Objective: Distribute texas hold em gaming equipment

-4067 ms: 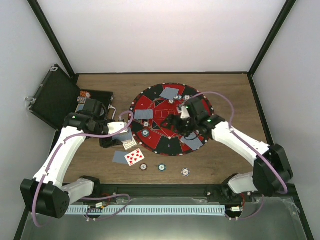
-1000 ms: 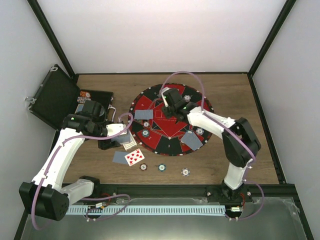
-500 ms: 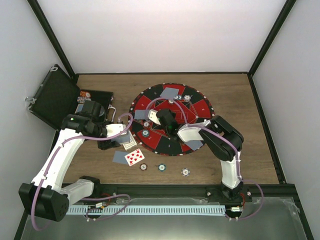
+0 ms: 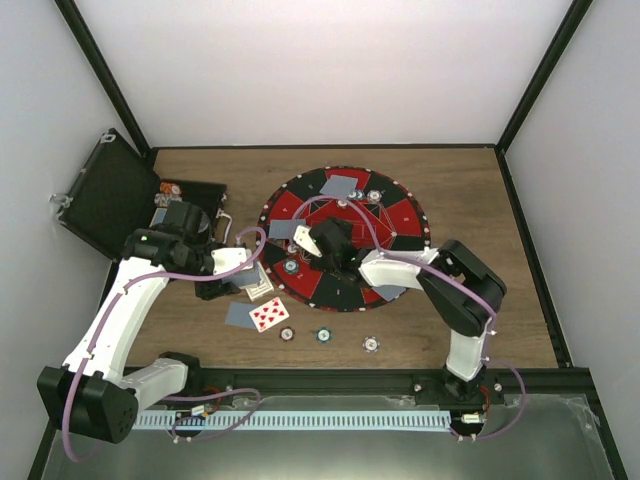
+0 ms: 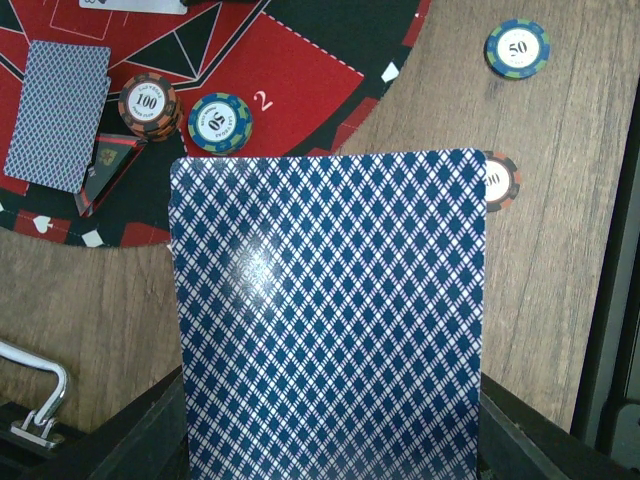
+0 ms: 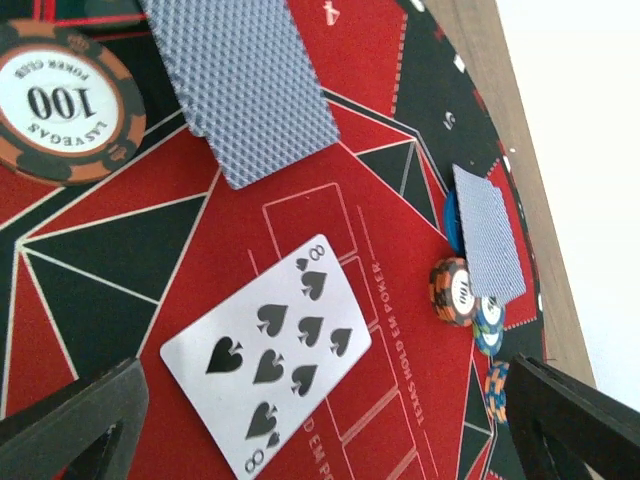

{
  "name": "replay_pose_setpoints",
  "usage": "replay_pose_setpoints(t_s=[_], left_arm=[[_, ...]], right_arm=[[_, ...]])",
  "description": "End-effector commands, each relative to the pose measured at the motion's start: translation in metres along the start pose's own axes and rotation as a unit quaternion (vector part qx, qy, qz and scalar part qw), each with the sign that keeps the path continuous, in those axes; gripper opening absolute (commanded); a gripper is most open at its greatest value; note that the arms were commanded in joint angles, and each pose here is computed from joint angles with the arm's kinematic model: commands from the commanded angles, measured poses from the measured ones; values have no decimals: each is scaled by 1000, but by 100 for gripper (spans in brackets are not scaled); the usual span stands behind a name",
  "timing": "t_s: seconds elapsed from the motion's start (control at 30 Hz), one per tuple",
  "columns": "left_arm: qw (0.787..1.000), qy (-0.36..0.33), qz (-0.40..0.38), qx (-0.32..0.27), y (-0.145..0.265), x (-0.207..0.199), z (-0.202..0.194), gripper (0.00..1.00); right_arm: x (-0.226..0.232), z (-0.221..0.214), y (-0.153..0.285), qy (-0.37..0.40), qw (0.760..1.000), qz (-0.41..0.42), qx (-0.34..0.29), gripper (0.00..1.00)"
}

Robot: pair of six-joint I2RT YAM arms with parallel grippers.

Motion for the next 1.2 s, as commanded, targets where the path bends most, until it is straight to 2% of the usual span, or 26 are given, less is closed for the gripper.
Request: replay_pose_setpoints(t_s=[0.0,0.1,0.23,0.37,0.5,0.6,0.7,0.8,0.83,0.93,1.0,1.17], left_arm=[[1000,-6,9,-12,7,3,6,4],[1000,-6,8,-12,7,2,6,4],[1000,-6,9,-13,8,3,7,4],[1000,-5,10,-15,9,3,7,4],[1000,-5,9,-16,9,2,8,4],[1000,-5,11,-18,10,2,9,4],[1000,-5,12,-20,11,3,10,4],[1000,-7,13,-20,12,3,10,4],[1000,-8,14,-20,13,3,11,4],[1000,-9,14,-20,14,3,11,4],[1000,-10,13,-22,14,2,11,4],[1000,-12,14,-23,13,3,11,4]], right_arm=[[-24,10,29,-85,996,-3,-11,100],[-54,19,51,-160,986,-27,-30,100],[-87,24,79,-271,960,-56,-47,100],[-114,14,96,-399,914,-45,-52,100],[-133,13,113,-509,855,50,-92,100],[-128,27,129,-535,824,129,-137,100],[-115,44,137,-557,791,214,-136,100],[-91,61,142,-581,740,312,-134,100],[-85,64,143,-596,717,337,-132,100],[-68,74,147,-613,669,400,-127,96],[-56,84,150,-612,650,433,-123,95],[-28,113,157,-592,623,500,-107,90]])
Point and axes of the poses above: each gripper's point midway between its finger pads, its own y axis back along the fingers, its own x axis along the line the jaws close on, z = x × y, the point moved 2 cm from there along y, back along the fingers, and after that the axes turned 2 degrees about y, right-handed, at the moved point
